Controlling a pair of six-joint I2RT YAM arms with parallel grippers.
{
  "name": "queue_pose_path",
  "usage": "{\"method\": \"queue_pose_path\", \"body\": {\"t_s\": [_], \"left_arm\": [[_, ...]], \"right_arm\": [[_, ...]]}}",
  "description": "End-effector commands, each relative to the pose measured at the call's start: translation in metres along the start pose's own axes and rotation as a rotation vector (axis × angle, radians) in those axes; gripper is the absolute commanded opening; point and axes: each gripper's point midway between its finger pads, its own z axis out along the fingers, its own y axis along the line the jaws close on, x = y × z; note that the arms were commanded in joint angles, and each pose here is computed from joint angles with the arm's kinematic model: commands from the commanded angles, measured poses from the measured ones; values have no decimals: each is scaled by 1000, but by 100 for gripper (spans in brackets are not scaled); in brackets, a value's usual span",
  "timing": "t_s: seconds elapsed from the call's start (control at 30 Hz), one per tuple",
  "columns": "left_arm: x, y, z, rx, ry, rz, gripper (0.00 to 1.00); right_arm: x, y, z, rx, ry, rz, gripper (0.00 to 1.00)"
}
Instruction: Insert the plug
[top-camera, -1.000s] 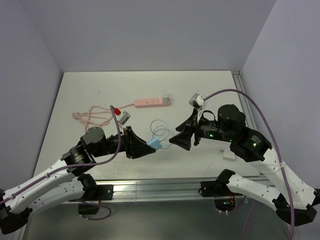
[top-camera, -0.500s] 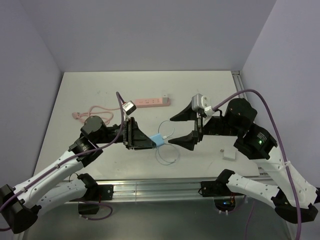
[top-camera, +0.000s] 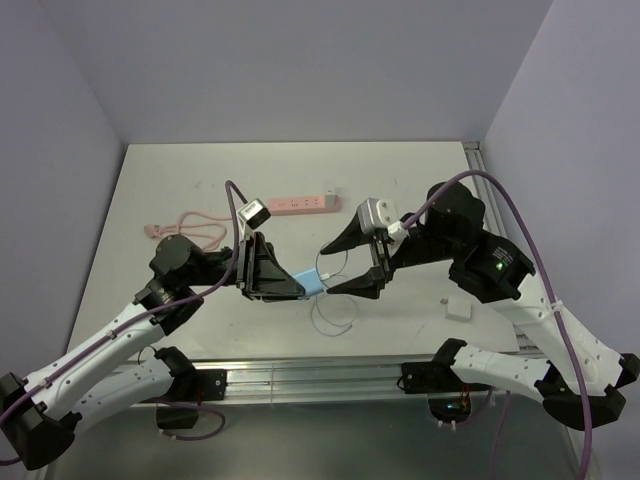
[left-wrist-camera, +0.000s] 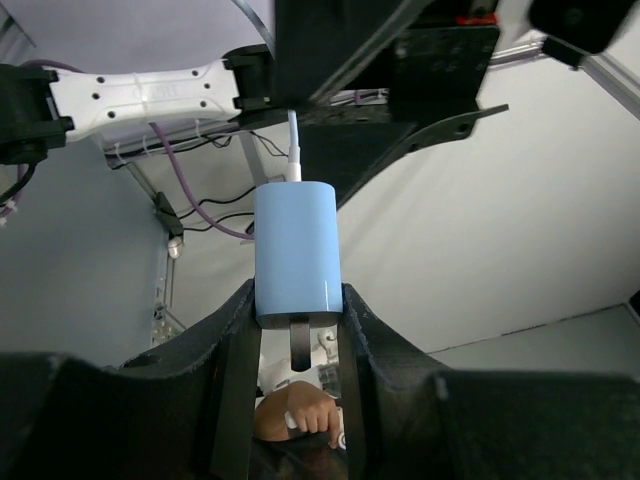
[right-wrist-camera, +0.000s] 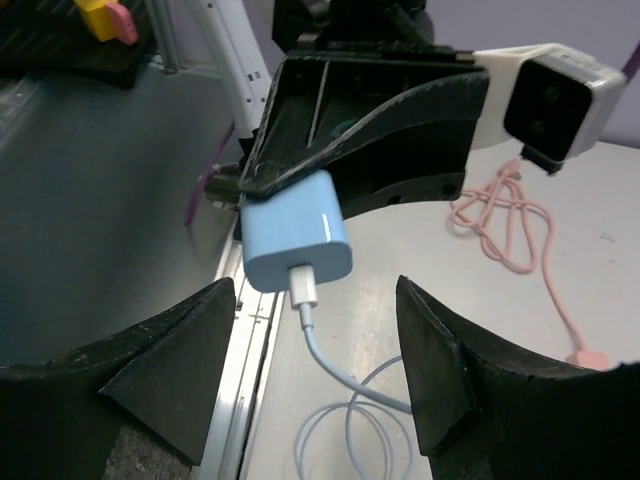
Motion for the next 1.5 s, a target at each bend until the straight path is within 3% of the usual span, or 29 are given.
{"method": "queue_pose_path", "body": {"t_s": [0.0,0.33,0.67,1.47], "left_arm": [[10,-38,-7,114,25,109,0],[13,-47,-9,132,26,147,0],[15,-51,-10,167,32,153,0],[14,-46,-10,182,32,148,0]], "right_arm": [[-10,15,1,-83,-54,-54,72],[-19,21,8,-144,-100,-57,78],[-27,18,23,-173,-132,-74,70],[-42,24,26,-187,-208,-100,70]]}}
